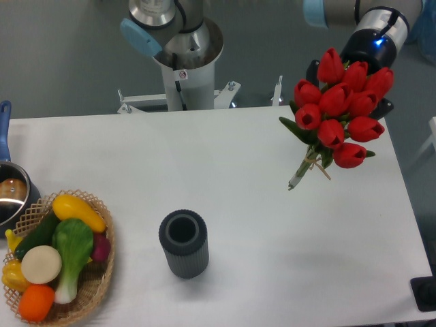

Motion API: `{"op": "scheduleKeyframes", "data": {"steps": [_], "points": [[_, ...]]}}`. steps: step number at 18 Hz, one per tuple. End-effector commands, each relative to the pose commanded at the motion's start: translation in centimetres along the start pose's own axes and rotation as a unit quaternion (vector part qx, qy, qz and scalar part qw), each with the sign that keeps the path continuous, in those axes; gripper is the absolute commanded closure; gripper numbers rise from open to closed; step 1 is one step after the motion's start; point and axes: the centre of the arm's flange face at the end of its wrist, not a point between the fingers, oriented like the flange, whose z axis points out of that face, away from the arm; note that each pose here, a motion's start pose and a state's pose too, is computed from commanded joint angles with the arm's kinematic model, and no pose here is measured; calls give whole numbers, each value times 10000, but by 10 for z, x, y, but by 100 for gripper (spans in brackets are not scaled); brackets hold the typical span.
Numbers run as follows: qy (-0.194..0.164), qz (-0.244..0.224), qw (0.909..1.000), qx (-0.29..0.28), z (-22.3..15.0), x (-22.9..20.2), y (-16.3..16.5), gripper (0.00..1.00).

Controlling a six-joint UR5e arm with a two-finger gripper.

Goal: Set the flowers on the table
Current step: 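Hold the red tulip bunch by the stems with the gripper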

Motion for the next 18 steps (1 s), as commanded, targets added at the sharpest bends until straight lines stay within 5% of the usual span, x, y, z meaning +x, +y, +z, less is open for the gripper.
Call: {"op": "scheduleKeyframes", "data": {"steps": [18], "points": [[1,-15,10000,-15,1,7,3,62]]}}
